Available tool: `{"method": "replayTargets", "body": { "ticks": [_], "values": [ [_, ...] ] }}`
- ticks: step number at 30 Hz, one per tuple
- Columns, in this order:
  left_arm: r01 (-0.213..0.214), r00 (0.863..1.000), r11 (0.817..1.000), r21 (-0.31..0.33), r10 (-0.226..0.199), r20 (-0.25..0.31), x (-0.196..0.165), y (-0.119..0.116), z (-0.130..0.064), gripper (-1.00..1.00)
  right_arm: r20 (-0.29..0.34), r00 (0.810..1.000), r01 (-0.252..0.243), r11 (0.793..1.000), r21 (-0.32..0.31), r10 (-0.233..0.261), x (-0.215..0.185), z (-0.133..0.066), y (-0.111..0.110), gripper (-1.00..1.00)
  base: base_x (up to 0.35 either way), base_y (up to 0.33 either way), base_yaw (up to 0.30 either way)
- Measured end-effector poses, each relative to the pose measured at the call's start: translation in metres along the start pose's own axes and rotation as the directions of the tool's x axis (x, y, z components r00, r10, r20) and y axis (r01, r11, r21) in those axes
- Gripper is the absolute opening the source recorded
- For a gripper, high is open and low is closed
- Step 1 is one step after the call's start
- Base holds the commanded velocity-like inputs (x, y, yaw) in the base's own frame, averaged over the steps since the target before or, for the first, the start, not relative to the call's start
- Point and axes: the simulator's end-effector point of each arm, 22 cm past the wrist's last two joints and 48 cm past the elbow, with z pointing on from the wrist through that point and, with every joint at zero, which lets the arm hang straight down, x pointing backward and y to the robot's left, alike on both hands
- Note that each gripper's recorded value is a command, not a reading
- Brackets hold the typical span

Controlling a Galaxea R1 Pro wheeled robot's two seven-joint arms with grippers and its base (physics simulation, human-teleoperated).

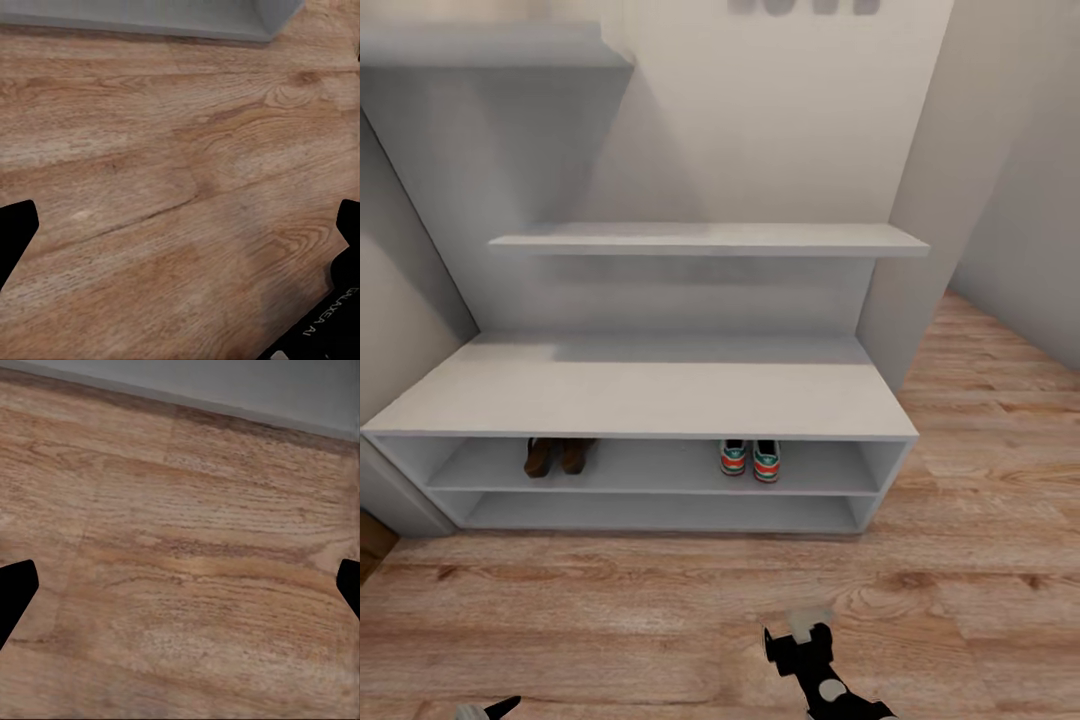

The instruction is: Pick up the two gym shoes and the two sandals from the corridor floor and place them onto the hallstand (shoe rack) in the corridor, making sure they are on the rack and not on the floor. Arrange them so the two gym shoes are next to each other and the two sandals are next to each other.

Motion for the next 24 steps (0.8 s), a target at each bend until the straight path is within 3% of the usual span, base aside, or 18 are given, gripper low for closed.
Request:
{"method": "replayTargets", "body": {
  "ticks": [6, 11, 17, 19, 21, 23, 24],
  "values": [
    [0.001, 1.0, 1.0, -0.006, -0.001, 0.0, -0.01, -0.003, -0.006, 1.0, -0.019, 1.0, 0.009, 1.0, 0.025, -0.008, 0.028, -0.02, -0.024, 1.0, 0.0, 0.0, 0.0],
    [0.0, 1.0, 0.999, -0.046, 0.0, 0.0, -0.018, 0.001, -0.011, 1.0, -0.018, 1.0, 0.022, 0.998, 0.057, -0.021, 0.054, -0.043, -0.056, 1.0, 0.0, 0.0, 0.0],
    [0.0, 1.0, 0.996, -0.091, 0.0, 0.001, -0.028, 0.006, -0.018, 1.0, -0.014, 0.999, 0.039, 0.998, 0.051, -0.038, 0.083, -0.074, -0.077, 1.0, 0.0, 0.0, 0.0],
    [0.001, 1.0, 0.995, -0.104, -0.001, 0.002, -0.031, 0.007, -0.02, 1.0, -0.044, 0.997, 0.069, 0.998, 0.013, -0.068, 0.116, -0.098, -0.096, 1.0, 0.0, 0.0, 0.0],
    [0.003, 1.0, 0.994, -0.11, -0.002, 0.003, -0.034, 0.007, -0.022, 1.0, -0.054, 0.995, 0.081, 0.997, -0.016, -0.082, 0.123, -0.106, -0.098, 1.0, 0.0, 0.0, 0.0],
    [0.013, 1.0, 0.99, -0.139, -0.013, 0.002, -0.034, 0.011, -0.025, 1.0, -0.069, 0.993, 0.089, 0.991, -0.102, -0.096, 0.133, -0.118, -0.093, 1.0, 0.0, 0.0, 0.0],
    [0.015, 1.0, 0.989, -0.146, -0.015, 0.002, -0.035, 0.011, -0.026, 1.0, -0.071, 0.993, 0.089, 0.99, -0.111, -0.097, 0.133, -0.12, -0.092, 1.0, 0.0, 0.0, 0.0]
  ]
}}
